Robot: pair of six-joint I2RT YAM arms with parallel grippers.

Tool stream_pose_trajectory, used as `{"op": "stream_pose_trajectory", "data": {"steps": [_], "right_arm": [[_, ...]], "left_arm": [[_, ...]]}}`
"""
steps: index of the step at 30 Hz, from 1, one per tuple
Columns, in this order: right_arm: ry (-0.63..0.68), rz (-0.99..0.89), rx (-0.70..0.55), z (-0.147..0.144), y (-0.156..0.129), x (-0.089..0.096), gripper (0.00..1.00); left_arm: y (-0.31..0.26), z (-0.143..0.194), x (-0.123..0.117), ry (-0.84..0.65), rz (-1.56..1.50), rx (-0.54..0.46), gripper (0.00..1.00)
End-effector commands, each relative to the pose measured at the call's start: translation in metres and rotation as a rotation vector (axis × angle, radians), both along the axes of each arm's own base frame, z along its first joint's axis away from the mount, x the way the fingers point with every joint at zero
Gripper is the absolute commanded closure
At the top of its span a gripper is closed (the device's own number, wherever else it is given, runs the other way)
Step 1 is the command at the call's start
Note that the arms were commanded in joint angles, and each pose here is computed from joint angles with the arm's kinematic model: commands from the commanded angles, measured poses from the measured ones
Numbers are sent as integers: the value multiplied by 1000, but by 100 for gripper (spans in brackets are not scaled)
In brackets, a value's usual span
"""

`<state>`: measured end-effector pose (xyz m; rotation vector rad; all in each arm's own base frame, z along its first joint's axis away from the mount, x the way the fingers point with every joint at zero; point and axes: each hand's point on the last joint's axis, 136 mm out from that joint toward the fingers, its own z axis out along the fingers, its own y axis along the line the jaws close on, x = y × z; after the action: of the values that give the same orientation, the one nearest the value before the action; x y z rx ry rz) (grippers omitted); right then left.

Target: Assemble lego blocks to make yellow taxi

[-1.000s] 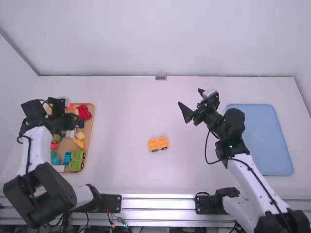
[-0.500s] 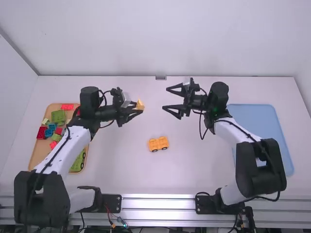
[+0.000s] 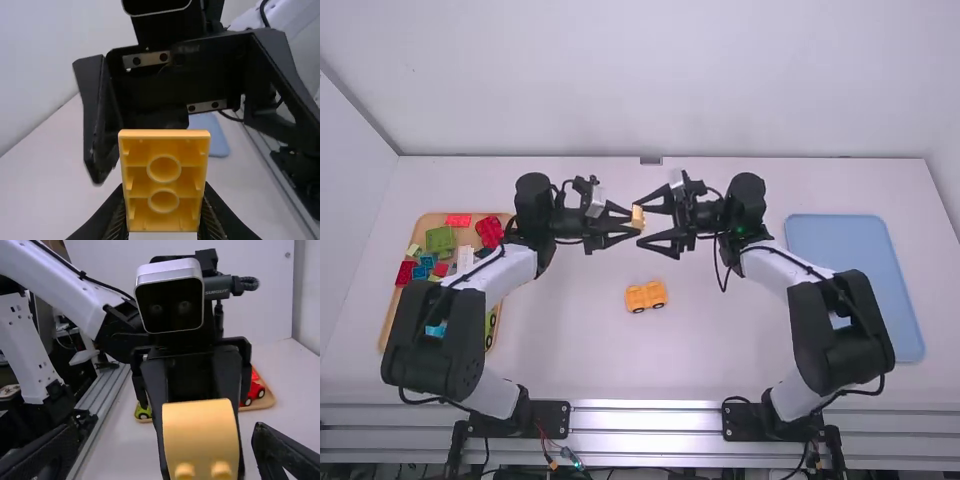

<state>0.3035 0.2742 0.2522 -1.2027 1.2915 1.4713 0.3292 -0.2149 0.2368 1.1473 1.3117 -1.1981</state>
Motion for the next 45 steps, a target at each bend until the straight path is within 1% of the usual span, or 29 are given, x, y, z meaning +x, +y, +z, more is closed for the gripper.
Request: {"op": "stream_pose_trajectory", "data": {"steps": [1, 3, 4, 5, 8, 10, 12, 15, 16, 18, 19, 20, 23, 24, 25, 27, 28, 31, 32, 33, 35, 36, 38, 39, 40, 42, 43, 45], "right_arm": [[-17, -35, 13, 13, 1, 10, 14], [-22, -36, 15, 13, 1, 10, 24], [-22, -36, 15, 13, 0, 11, 28], [-22, -38, 15, 13, 0, 11, 34], [-17, -56, 16, 13, 0, 14, 44], [-20, -51, 17, 13, 2, 13, 48], [-21, -42, 17, 13, 5, 10, 49], [-42, -29, 20, 13, 9, 6, 55], [-42, -29, 20, 13, 9, 6, 56], [-42, -34, 20, 13, 8, 8, 63], [-40, -43, 21, 13, 8, 9, 65], [-32, -54, 19, 13, 8, 11, 70], [-31, -58, 19, 13, 8, 12, 72], [-33, -58, 20, 13, 8, 12, 75], [-37, -58, 22, 14, 8, 12, 77], [-38, -68, 23, 14, 9, 13, 78], [-36, -92, 26, 15, 9, 18, 82], [-30, -160, 29, 15, 2, 32, 82], [-4, -211, 28, 15, -5, 42, 83], [16, -241, 23, 13, -9, 49, 84], [95, -353, -1, 3, -23, 70, 88], [141, -444, -34, -8, -35, 86, 89], [177, -536, -87, -22, -48, 98, 89], [203, -613, -145, -35, -58, 105, 89], [221, -687, -212, -47, -68, 109, 89], [248, -782, -323, -64, -81, 111, 89], [263, -830, -390, -73, -87, 110, 89], [314, -939, -598, -96, -105, 100, 89]], "left_arm": [[-2, 1, -11, 57, -56, -11, 98], [-2, 1, -13, 60, -68, -12, 98], [-2, 1, -13, 64, -68, -12, 98], [-2, 1, -13, 65, -68, -12, 98], [-2, 1, -13, 63, -68, -12, 98], [-2, 0, -12, 65, -62, -11, 98], [-2, 0, -12, 64, -61, -11, 98], [-2, 1, -12, 64, -61, -11, 98], [-2, 1, -12, 64, -61, -11, 98], [-2, 1, -11, 63, -59, -11, 98], [-1, 1, -10, 63, -55, -11, 96], [-1, 1, -11, 64, -56, -11, 94], [-2, 1, -12, 64, -61, -11, 94], [-2, 1, -12, 63, -61, -11, 87], [-2, 0, -11, 64, -59, -11, 75], [0, 1, -10, 64, -54, -11, 55], [-1, 0, -11, 63, -56, -11, 1], [0, 0, -8, 62, -44, -10, 1], [2, -2, -4, 80, -16, -7, 1], [3, -3, -1, 91, 3, -3, 1], [6, -12, 14, 135, 95, 18, 1], [9, -24, 28, 177, 189, 51, 1], [13, -38, 41, 202, 283, 97, 1], [19, -49, 51, 217, 361, 144, 1], [30, -64, 64, 240, 467, 216, 1], [45, -79, 77, 258, 583, 306, 1], [54, -86, 83, 270, 641, 350, 1], [76, -98, 94, 285, 769, 464, 1]]}}
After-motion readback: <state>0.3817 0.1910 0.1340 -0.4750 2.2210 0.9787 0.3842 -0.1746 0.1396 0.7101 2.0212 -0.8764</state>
